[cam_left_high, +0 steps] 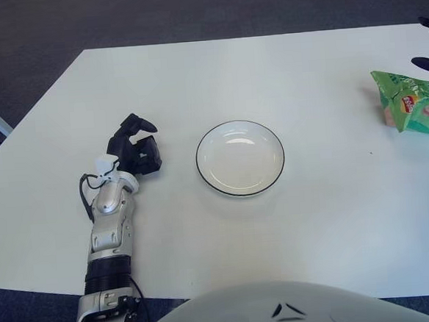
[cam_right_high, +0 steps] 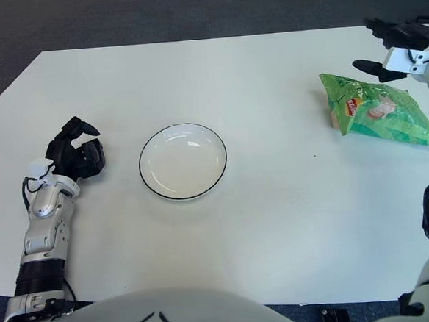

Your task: Put the snack into the plate.

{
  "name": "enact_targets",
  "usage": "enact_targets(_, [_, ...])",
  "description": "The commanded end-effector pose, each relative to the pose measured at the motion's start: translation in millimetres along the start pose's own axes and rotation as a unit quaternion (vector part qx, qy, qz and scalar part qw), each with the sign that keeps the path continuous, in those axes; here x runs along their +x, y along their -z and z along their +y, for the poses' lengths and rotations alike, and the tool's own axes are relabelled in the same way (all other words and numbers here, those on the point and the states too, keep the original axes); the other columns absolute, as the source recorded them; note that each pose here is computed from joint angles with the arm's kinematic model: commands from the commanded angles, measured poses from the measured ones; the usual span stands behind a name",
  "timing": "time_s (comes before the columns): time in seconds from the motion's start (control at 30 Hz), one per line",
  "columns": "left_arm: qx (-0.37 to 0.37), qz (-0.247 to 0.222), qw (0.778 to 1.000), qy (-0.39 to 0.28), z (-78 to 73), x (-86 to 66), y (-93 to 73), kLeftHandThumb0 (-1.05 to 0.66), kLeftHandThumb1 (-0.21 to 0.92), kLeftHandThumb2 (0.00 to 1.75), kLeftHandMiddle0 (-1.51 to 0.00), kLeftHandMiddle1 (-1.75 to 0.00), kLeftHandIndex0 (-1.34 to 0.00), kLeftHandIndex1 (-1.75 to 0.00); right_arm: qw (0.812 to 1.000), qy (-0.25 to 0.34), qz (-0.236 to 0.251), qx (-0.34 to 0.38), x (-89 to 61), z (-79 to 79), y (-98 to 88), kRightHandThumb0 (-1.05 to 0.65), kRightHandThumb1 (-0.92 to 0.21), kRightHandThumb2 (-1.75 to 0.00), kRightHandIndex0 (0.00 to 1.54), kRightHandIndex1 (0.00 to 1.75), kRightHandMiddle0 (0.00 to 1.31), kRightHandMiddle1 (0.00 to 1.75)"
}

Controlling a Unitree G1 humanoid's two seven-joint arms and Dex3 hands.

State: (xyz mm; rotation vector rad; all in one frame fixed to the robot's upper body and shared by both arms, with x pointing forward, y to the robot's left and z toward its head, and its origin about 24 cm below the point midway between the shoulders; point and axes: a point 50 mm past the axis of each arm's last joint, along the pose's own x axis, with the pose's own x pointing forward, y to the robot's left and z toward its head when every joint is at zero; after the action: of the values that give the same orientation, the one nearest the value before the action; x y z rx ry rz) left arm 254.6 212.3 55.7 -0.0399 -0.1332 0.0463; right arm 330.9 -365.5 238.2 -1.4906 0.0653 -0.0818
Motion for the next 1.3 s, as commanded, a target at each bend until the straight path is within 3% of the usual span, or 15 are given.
enact_targets(0.0, [-0.041, 0.136, 0.989, -0.036, -2.3, -52.9, 63.7, -0.49, 0.28, 1.37, -1.19, -1.75, -0.64, -1.75, 0.999, 0.020, 0.025, 0.025, -2.9, 9.4, 12.6, -1.04, -0.92, -0.91, 0.01, 0.00, 0.00, 0.00])
enact_targets(0.17, [-0.042, 0.134, 0.989, -0.037, -2.0, -53.0, 63.8, -0.49, 0.28, 1.36, -1.18, -1.75, -0.64, -1.75, 0.996, 0.004, 0.072, 0.044, -6.4, 27.2, 27.2, -0.98, -0.92, -0.92, 0.07, 0.04, 0.01, 0.01])
enact_targets(0.43, [-0.038, 0.137, 0.989, -0.035, -0.5, -53.2, 63.3, -0.49, 0.28, 1.36, -1.18, -1.75, -0.64, -1.75, 0.993, -0.044, 0.098, 0.043, -10.4, 37.7, 30.7, -0.96, -0.92, -0.95, 0.11, 0.06, 0.00, 0.00])
enact_targets(0.9, [-0.036, 0.135, 0.990, -0.034, 0.5, -53.1, 63.1, -0.49, 0.29, 1.34, -1.18, -1.75, -0.63, -1.75, 0.988, -0.130, 0.084, 0.015, -18.7, 43.1, 17.7, -0.93, -0.92, -1.00, 0.08, 0.05, 0.00, 0.00])
enact_targets(1.27, [-0.037, 0.137, 0.989, -0.038, 0.9, -53.3, 63.2, -0.49, 0.29, 1.35, -1.18, -1.75, -0.64, -1.75, 0.965, -0.254, 0.061, -0.022, -17.9, 52.0, 8.7, -1.04, -0.92, -1.07, 0.09, 0.06, 0.00, 0.00])
